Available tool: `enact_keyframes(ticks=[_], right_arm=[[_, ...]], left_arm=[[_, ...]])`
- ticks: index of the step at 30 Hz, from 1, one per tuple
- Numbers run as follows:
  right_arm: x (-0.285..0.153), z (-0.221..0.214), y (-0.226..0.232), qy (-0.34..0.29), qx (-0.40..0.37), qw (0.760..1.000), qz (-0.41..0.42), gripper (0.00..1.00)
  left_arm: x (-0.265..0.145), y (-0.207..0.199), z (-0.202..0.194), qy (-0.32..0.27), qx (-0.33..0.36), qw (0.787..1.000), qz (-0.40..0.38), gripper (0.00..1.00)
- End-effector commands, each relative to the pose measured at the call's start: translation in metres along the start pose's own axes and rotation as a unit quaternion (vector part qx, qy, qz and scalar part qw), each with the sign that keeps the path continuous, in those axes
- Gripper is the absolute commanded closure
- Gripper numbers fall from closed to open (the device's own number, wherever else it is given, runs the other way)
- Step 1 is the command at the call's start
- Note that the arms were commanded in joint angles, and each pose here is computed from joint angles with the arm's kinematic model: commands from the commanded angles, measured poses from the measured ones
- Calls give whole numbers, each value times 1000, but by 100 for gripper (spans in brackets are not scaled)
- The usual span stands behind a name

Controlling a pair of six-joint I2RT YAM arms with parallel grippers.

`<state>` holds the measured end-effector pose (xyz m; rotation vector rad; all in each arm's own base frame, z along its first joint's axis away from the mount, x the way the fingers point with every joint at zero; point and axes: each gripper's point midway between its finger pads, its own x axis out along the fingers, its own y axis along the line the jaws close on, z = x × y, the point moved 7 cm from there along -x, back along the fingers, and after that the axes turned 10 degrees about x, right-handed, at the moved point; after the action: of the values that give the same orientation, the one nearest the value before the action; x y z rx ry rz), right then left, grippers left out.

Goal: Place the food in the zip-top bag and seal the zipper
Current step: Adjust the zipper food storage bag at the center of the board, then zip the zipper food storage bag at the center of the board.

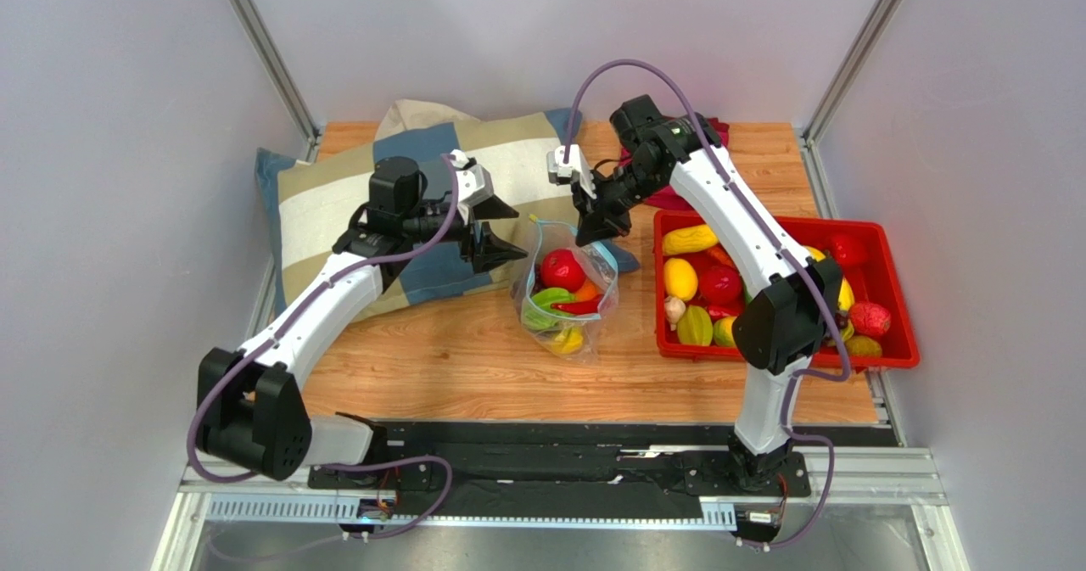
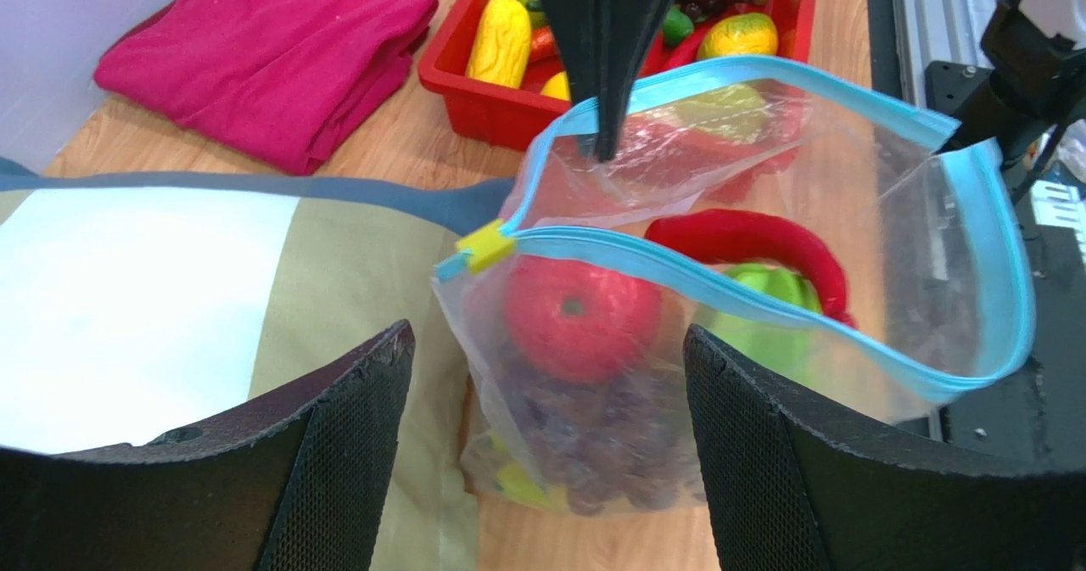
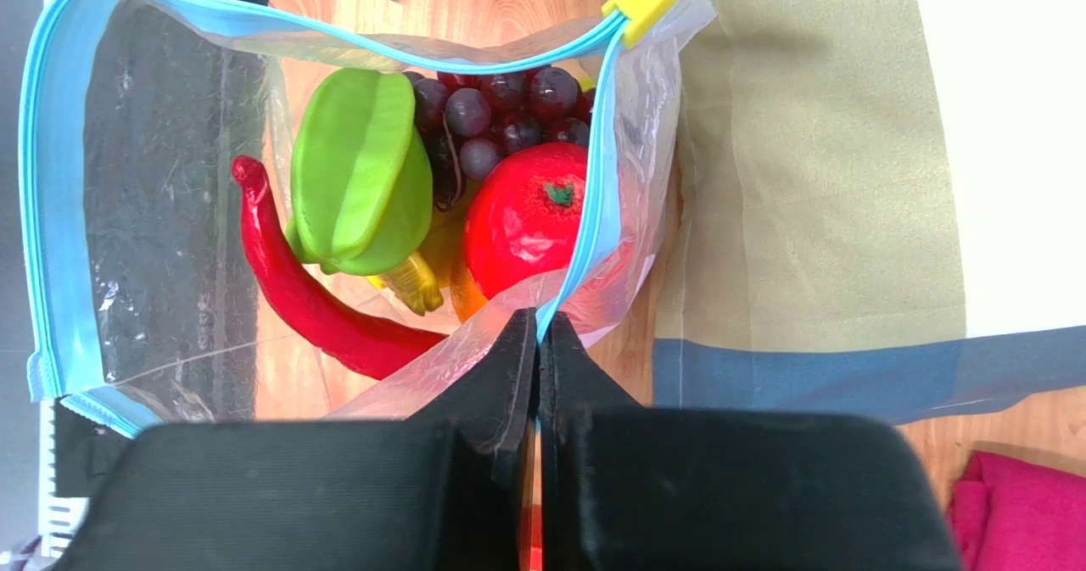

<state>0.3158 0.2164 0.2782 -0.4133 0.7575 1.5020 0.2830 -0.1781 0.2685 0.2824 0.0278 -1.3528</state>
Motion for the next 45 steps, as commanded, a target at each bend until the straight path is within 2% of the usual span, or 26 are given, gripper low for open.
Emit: enact_keyframes(ticks=[1,6,10,13,16,17,20,22,26,28,30,34,36,37,40,45], right_arm=[[-9,9,7,-5,-40,999,4,100],[-11,10,7,-7,-53,999,5,100],[-8,11,5,-7,-73,997,7,100],[-7,11,1,-8,-82,997,5,100],[-6,14,-3,-14,-92,996,7,100],[-6,16,-3,-16,-98,995,8,100],[-6,16,-5,-20,-106,994,11,100],[-3,15,-6,-21,-115,993,15,100],[0,14,-10,-19,-137,990,17,100],[2,14,-13,-21,-144,989,17,99],[0,19,-17,-25,-150,988,8,93],[-13,27,-16,-29,-97,995,-17,50],[-27,35,-13,-45,-73,995,-40,41],[-35,36,-11,-49,-37,997,-55,32],[-54,44,-2,-67,-18,994,-87,23],[-65,56,27,-104,-36,991,-75,13]], left_arm=[[13,23,7,-44,79,996,-12,18],[23,35,3,-61,74,995,-26,17],[27,24,6,-106,92,983,-119,18],[32,21,6,-119,62,976,-173,22],[38,23,4,-116,31,973,-195,46],[39,23,2,-113,20,974,-197,59],[38,22,1,-108,10,974,-196,77],[36,20,3,-104,6,976,-190,82],[29,12,16,-100,-8,982,-157,100],[26,8,24,-98,-16,986,-136,100],[24,3,31,-87,-48,987,-128,100],[17,-5,38,-58,-82,991,-87,100],[13,-11,33,-40,-101,990,-84,100],[11,-12,31,-33,-96,992,-76,100],[8,-19,24,-19,-111,991,-71,100],[10,-22,21,-6,-95,993,-68,100]])
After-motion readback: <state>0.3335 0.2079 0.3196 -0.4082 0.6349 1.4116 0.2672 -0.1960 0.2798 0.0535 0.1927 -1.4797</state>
